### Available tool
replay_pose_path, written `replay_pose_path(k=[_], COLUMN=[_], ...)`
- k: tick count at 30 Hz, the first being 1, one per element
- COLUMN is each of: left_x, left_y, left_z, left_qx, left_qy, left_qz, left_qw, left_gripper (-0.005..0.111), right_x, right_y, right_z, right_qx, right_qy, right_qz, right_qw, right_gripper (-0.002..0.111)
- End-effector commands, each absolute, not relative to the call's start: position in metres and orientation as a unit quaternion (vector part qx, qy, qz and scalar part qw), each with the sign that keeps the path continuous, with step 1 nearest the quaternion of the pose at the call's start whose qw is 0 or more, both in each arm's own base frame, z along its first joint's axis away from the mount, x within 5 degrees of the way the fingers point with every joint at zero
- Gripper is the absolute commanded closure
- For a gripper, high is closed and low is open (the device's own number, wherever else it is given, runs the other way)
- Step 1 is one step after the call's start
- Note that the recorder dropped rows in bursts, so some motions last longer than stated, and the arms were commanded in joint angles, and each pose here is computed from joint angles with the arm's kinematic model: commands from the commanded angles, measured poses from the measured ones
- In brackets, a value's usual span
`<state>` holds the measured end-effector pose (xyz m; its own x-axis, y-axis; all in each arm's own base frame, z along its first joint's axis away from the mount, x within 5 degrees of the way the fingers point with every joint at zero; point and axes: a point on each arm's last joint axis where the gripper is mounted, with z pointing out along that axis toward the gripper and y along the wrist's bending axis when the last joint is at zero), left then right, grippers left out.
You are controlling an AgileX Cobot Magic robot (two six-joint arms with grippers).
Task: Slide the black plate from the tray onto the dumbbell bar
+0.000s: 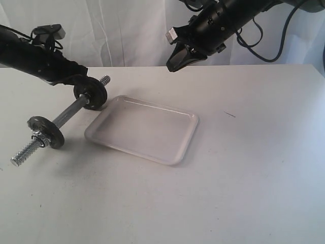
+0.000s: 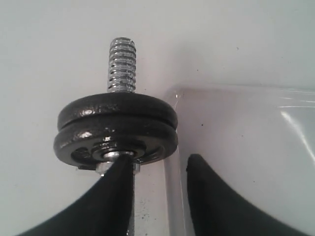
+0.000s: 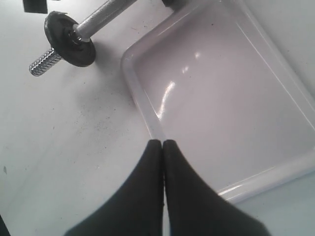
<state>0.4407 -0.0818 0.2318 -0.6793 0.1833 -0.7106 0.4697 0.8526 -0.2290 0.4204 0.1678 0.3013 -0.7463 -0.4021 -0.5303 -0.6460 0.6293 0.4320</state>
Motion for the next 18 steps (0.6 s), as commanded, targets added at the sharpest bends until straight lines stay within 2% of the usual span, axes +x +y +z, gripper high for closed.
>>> replay_pose_path(k=[1,3,4,10,18], left_x=[0.435,0.436,0.436,0.437,0.437], left_y=[-0.075,-0.067,-0.063,-0.047,-0.048], left_z=[0.250,0.247,0.244,0.215,0.213], left_qx=[0.210,0.200,0.194,0.177,0.177], left_qy=[0.891,0.900,0.907,0.935,0.935], left_qz=[-0.161,-0.135,-0.121,-0.120,-0.121], left_qw=[0.370,0.363,0.354,0.285,0.282], left_gripper=[0.080,0.104,0.106,0.107,0.107], right_x=[0.419,0.419,0.419,0.419,0.419], right_y=[0.164,0.164,0.164,0.164,0.164], right_z=[0.307,0.307,0.307,0.307,0.307], right_qx=[-0.293,-0.293,-0.291,-0.289,-0.286], right_qy=[0.881,0.881,0.882,0.882,0.883], right_qz=[0.312,0.312,0.312,0.313,0.313], right_qw=[0.201,0.201,0.201,0.200,0.199], right_gripper=[0.108,0.108,0.108,0.108,0.108])
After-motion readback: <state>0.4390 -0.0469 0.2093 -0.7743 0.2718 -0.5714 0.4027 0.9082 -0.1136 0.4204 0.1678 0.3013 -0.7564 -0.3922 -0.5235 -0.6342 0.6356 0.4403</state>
